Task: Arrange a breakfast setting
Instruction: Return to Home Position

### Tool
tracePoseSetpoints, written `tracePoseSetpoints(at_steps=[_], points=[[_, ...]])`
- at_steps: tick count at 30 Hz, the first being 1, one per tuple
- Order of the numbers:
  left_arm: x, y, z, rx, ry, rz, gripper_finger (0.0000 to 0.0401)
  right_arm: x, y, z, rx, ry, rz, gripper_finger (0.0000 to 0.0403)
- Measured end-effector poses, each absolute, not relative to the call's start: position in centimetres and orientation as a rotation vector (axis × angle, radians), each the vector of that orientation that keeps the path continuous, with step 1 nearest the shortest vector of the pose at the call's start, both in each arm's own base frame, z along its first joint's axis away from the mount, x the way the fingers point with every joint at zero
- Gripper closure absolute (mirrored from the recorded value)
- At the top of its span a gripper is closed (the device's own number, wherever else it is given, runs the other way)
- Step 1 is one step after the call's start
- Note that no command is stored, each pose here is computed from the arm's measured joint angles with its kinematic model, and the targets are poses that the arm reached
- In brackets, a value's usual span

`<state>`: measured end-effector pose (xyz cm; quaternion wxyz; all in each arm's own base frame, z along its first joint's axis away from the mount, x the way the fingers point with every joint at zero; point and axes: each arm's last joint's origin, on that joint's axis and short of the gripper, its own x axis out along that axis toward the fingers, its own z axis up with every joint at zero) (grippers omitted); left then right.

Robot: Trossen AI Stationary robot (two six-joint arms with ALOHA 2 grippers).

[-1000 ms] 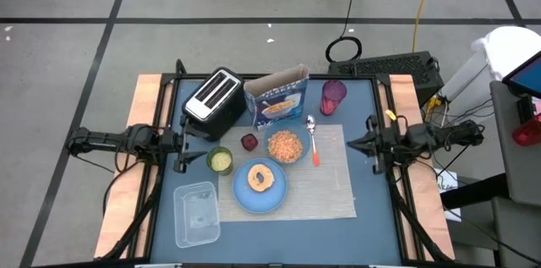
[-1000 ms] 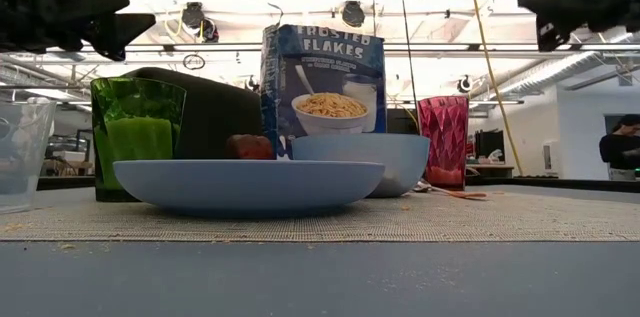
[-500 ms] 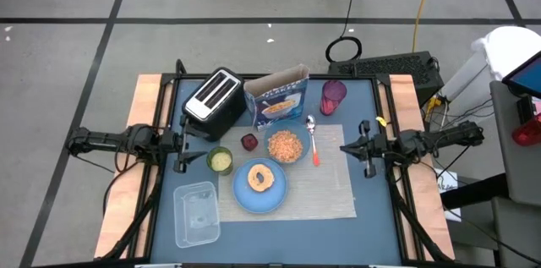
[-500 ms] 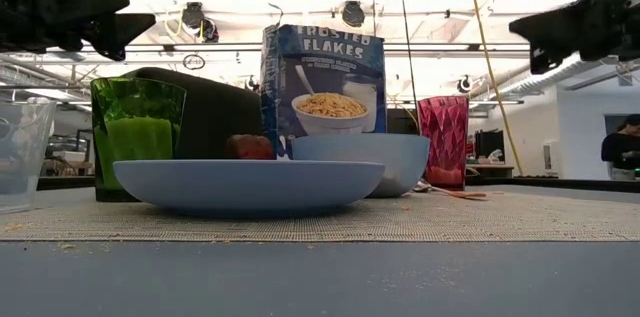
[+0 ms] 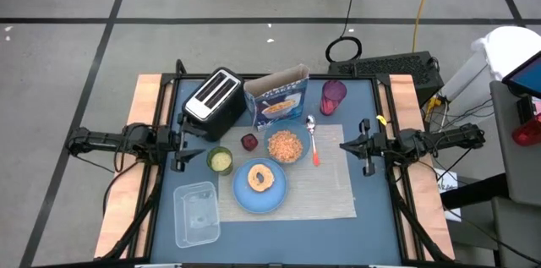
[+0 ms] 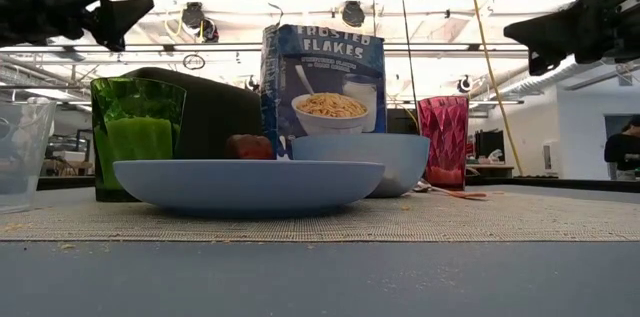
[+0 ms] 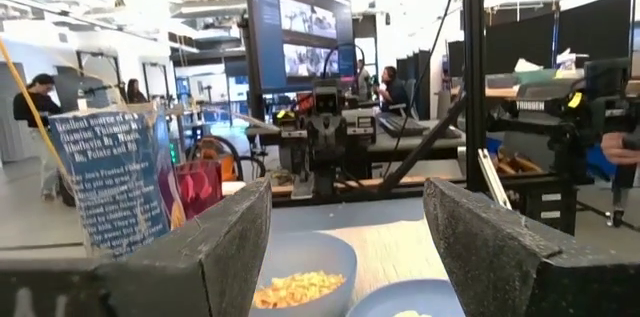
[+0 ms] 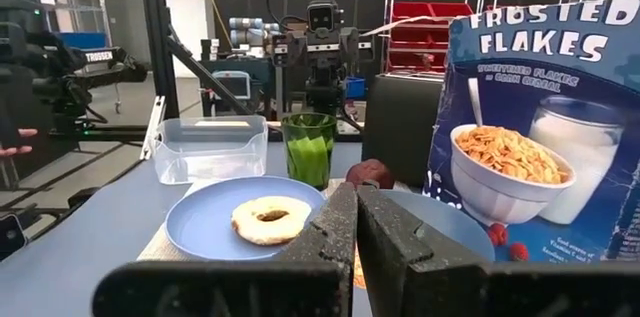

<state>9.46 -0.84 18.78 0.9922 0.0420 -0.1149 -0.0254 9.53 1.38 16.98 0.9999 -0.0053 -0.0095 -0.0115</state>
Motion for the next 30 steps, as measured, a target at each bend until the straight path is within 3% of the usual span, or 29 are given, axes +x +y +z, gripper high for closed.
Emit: tracePoseSetpoints(at_steps=[30], points=[[9.43,-0.84,18.91,0.083,-0.243,-0.051,0.0132,9.61,1.41,17.09,-0.038,-0.035,-0.02,0.0399]])
